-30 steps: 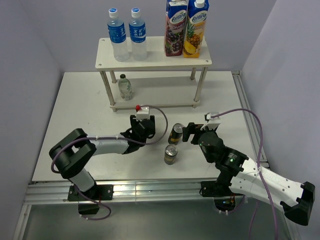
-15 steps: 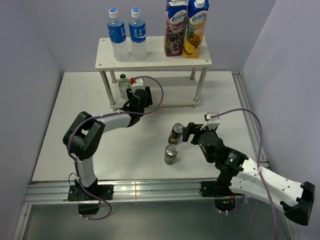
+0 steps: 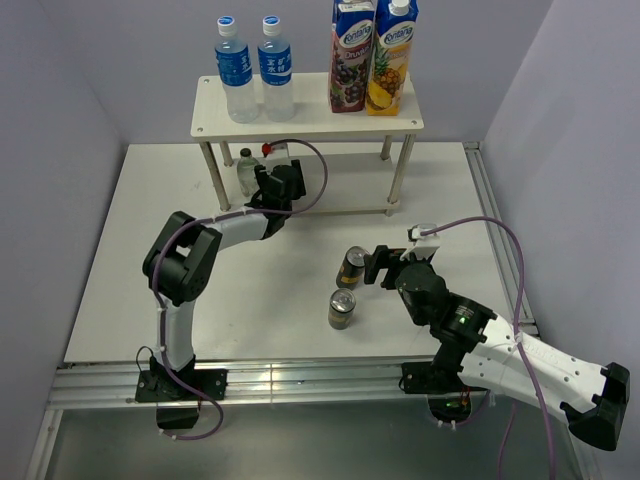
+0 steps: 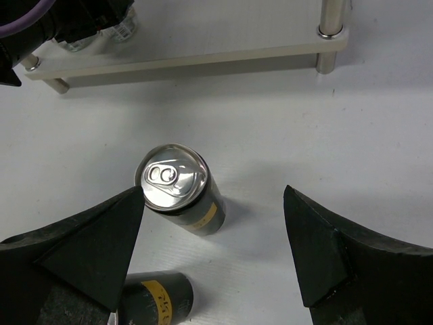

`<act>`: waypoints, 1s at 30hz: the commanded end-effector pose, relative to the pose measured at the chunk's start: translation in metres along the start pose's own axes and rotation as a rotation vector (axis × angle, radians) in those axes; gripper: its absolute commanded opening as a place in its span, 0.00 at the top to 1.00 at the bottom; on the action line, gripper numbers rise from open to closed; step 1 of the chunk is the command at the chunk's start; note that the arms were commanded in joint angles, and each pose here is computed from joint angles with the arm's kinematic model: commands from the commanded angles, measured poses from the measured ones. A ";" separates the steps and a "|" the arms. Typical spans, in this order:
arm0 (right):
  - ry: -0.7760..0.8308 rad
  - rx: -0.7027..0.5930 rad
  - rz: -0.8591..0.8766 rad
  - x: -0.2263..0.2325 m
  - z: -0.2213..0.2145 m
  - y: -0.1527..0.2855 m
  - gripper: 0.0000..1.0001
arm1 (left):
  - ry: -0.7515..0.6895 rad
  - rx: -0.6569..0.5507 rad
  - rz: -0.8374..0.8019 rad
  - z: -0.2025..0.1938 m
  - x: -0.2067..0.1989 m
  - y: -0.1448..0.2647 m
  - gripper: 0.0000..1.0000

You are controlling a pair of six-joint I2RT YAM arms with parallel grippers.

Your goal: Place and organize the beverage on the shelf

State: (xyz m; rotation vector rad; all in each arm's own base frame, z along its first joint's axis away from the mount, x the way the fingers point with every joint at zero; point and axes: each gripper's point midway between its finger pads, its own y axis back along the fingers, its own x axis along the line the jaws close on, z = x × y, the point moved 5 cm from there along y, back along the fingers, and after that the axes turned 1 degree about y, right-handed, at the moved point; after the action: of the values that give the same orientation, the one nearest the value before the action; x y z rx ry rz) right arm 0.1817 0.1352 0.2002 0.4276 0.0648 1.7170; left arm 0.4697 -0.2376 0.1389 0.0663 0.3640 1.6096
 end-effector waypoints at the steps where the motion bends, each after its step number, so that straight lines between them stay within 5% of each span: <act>1: -0.023 -0.031 0.005 0.002 0.006 -0.002 0.10 | 0.066 -0.114 -0.052 0.042 -0.015 0.002 0.60; 4: -0.026 -0.032 0.006 0.002 0.005 -0.002 0.10 | 0.057 -0.110 -0.048 0.040 -0.011 0.007 0.37; 13: -0.029 -0.034 0.002 0.001 0.005 -0.003 0.10 | 0.041 -0.088 -0.059 0.029 -0.008 0.028 0.06; 30: -0.009 -0.009 0.073 0.011 0.002 -0.003 0.09 | 0.055 -0.052 -0.075 0.009 0.003 0.112 0.01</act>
State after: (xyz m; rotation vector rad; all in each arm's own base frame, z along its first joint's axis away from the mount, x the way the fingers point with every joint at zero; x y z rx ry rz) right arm 0.1813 0.1388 0.2014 0.4352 0.0596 1.7421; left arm 0.3786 -0.2407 0.1573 0.0581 0.3458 1.5366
